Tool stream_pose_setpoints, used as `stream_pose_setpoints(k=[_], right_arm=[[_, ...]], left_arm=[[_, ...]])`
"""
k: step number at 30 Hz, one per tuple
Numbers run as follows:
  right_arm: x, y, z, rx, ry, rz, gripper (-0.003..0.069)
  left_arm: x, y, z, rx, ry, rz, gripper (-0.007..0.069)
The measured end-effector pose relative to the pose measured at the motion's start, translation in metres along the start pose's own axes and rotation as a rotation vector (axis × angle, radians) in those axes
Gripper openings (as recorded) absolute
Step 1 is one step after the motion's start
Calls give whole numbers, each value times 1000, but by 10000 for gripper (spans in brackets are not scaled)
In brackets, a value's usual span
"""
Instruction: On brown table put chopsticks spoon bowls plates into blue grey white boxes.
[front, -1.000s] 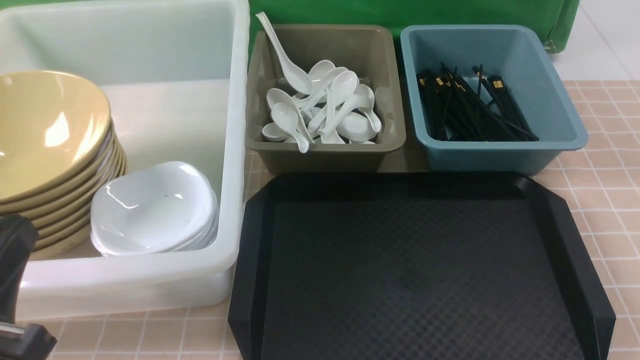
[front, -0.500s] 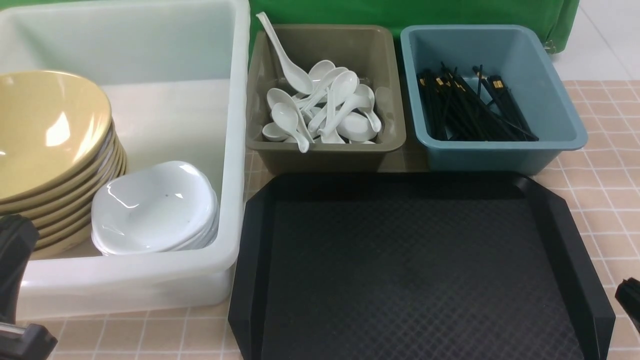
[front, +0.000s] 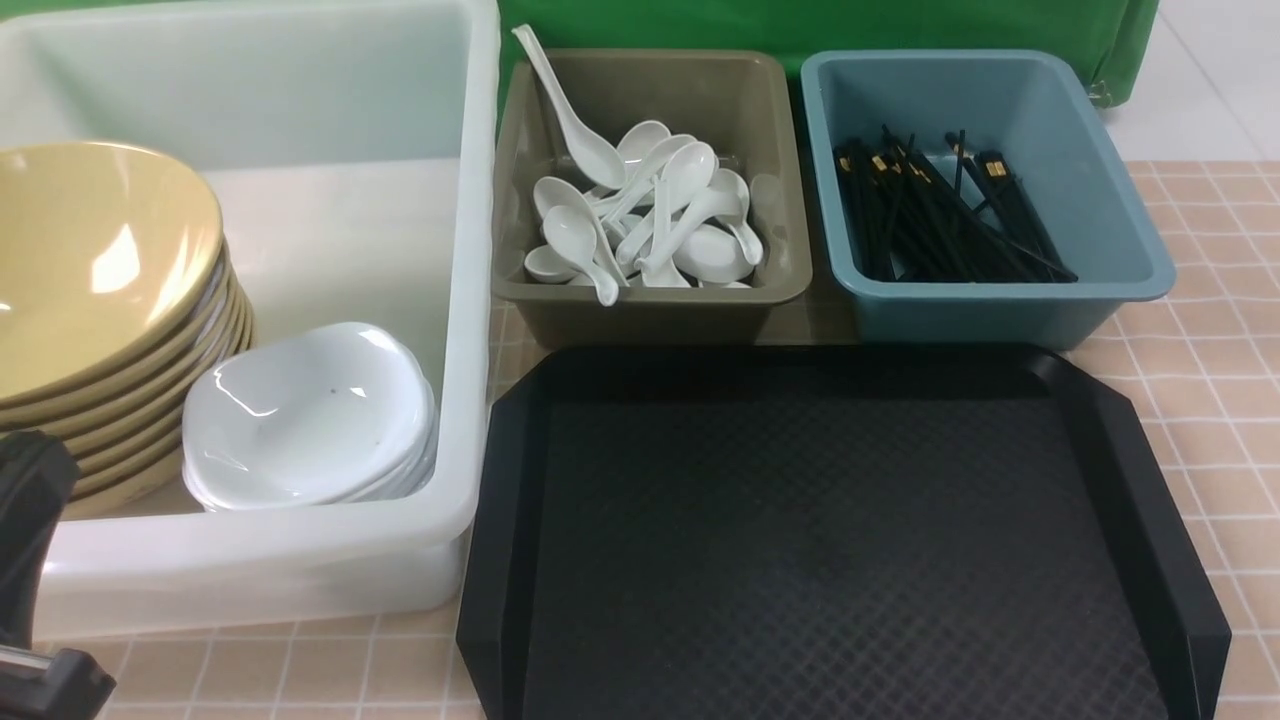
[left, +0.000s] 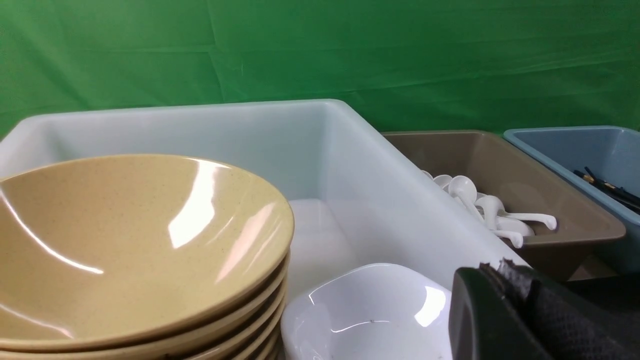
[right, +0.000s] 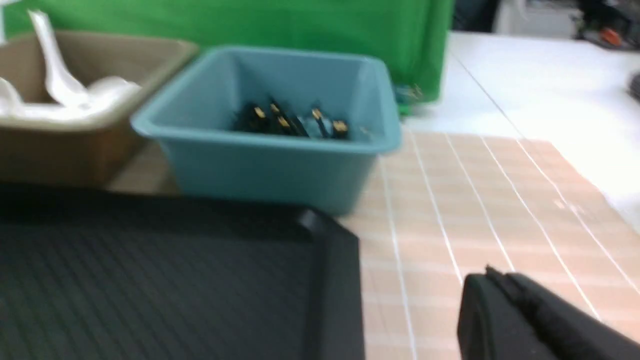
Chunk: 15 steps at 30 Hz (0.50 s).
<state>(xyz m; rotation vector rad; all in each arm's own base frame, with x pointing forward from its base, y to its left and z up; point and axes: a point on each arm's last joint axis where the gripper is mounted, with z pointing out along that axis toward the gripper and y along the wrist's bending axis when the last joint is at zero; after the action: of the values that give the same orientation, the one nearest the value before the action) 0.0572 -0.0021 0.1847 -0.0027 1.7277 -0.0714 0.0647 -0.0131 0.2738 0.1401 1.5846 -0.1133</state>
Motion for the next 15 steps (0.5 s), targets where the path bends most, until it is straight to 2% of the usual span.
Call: stream_pose_setpoints(k=[3, 15], right_arm=[[8, 0, -1, 1, 72, -25, 46], [8, 0, -2, 3, 77, -63, 48]], left_arm=[[0, 0, 0, 0, 0, 0, -7], [0, 0, 0, 1, 2, 0, -7]])
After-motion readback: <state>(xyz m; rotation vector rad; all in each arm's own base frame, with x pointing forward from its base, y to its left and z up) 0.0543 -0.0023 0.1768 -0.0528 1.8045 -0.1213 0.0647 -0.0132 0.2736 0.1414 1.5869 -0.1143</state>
